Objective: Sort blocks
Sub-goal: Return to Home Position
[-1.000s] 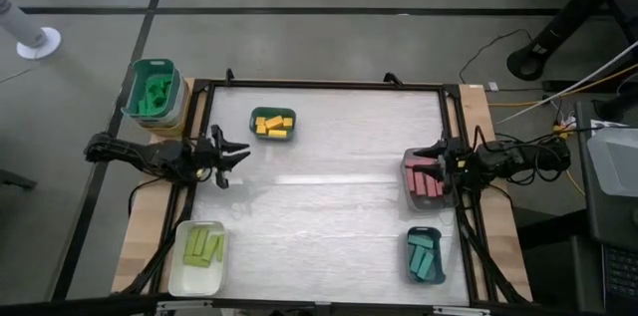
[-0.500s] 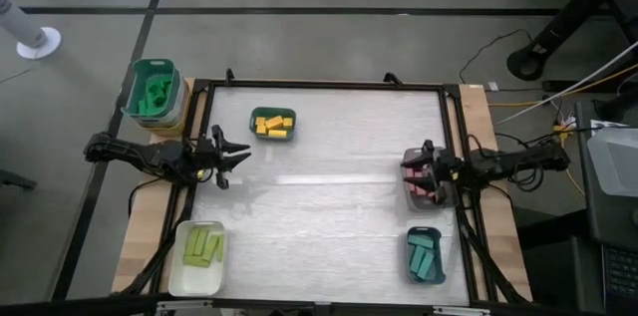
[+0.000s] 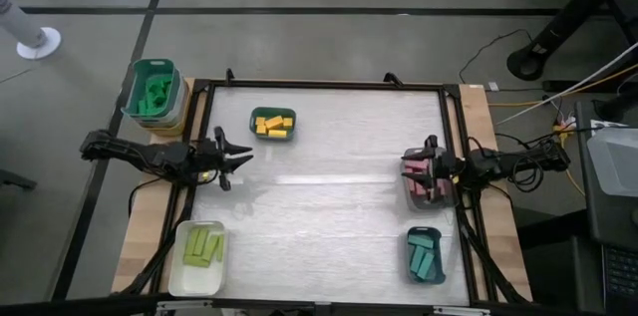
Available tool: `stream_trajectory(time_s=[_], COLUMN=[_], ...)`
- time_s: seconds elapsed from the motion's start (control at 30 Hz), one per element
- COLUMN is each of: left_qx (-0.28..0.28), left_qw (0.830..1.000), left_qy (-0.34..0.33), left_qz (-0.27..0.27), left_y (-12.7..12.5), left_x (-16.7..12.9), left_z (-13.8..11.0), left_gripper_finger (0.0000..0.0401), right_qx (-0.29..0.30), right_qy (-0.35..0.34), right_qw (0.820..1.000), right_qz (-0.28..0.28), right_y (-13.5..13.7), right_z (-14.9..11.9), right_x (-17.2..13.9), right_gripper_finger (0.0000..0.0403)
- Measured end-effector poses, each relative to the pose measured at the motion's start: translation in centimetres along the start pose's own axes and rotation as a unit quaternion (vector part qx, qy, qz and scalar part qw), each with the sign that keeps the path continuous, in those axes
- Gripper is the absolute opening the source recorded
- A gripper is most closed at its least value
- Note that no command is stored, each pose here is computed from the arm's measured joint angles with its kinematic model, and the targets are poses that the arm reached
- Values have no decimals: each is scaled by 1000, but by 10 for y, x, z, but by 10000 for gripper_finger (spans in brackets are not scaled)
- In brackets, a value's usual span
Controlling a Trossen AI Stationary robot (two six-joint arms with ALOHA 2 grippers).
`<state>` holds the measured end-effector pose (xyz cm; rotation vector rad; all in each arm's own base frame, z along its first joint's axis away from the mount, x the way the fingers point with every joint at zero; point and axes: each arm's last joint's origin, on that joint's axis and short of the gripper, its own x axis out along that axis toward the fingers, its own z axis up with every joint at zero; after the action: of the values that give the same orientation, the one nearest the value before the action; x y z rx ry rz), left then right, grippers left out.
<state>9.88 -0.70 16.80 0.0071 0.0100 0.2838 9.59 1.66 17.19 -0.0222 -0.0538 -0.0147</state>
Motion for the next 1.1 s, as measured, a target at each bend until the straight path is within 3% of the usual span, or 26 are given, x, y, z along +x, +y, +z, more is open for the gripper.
stream_trajectory(time_s=[0.2, 0.43, 1.1], left_qx=[-38, -47, -40], left_qw=[999, 999, 999], left_qy=[20, 26, 26], left_qz=[1, 2, 1], left_y=[-1, -2, -2], left_x=[2, 3, 3], left_z=[-4, -5, -5], left_gripper_finger=[86, 86, 86], right_qx=[-53, -22, -21], right_qy=[1, 2, 4], right_qw=[999, 1000, 1000], right_qz=[-1, 8, 10], right_y=[0, 1, 1], right_z=[-1, -1, -2], right_x=[0, 0, 0], right_gripper_finger=[209, 209, 209])
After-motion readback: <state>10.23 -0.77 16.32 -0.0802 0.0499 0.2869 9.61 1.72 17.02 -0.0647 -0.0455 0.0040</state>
